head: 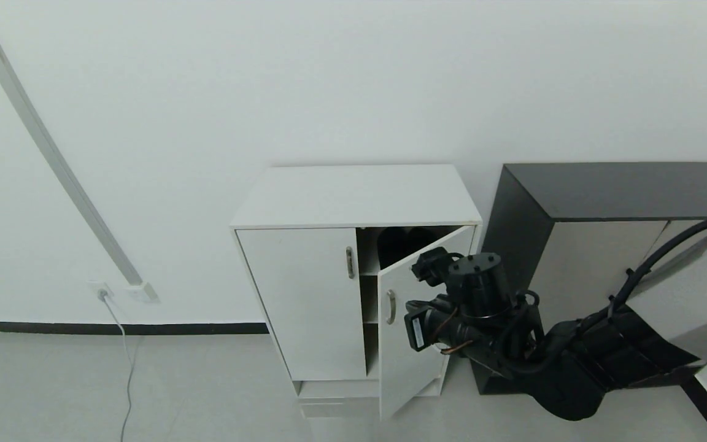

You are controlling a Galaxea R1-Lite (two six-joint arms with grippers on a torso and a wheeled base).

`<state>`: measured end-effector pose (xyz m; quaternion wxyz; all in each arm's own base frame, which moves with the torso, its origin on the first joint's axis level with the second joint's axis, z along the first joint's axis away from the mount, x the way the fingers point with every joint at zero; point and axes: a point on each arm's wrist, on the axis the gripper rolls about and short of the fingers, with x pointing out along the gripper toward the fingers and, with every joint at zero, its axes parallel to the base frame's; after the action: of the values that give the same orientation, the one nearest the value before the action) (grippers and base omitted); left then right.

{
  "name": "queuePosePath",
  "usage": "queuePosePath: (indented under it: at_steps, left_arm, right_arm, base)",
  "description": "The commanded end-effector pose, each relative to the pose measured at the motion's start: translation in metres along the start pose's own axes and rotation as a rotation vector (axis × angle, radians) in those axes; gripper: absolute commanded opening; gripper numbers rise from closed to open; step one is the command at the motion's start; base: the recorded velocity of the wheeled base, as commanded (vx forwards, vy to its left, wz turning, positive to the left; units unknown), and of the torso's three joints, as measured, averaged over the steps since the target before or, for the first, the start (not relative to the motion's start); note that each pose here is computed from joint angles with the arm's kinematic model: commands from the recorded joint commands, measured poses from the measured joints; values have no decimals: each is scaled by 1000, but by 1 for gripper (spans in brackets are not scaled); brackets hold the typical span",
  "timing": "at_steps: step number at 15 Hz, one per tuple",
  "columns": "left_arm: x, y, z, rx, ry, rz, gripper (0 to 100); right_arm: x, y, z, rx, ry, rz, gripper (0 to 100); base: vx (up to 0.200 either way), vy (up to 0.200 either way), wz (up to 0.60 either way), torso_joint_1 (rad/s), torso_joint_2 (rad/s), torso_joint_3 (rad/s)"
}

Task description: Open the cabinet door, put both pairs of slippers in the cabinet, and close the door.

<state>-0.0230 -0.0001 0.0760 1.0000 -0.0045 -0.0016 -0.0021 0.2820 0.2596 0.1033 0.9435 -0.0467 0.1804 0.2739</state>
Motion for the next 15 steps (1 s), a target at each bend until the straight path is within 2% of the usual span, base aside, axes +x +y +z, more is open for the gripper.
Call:
queuePosePath:
  at_steps: [1, 7, 11, 14, 15]
  left_arm:
    - [0, 0, 0, 0, 2, 0, 0]
    - [0, 0, 0, 1, 2, 0, 0]
    - [0, 0, 0, 1, 2, 0, 0]
    - [0, 0, 0, 0, 2, 0, 0]
    - [0, 0, 0, 0, 2, 1, 0]
  right_arm:
    - [-8, -6, -10, -2, 19, 28, 0]
    - [-28, -9, -44, -8, 51, 68, 0]
    - [-37, -5, -62, -16, 68, 87, 0]
    - [-39, -3, -63, -18, 55, 95, 0]
    - [-38, -3, -63, -16, 58, 95, 0]
  base:
    - [0, 0, 0, 0, 0, 0]
    - [0, 0, 0, 0, 0, 0]
    - [200, 0, 0, -4, -5, 4]
    - [200, 0, 0, 7, 2, 1]
    - [0, 0, 0, 0, 0, 0]
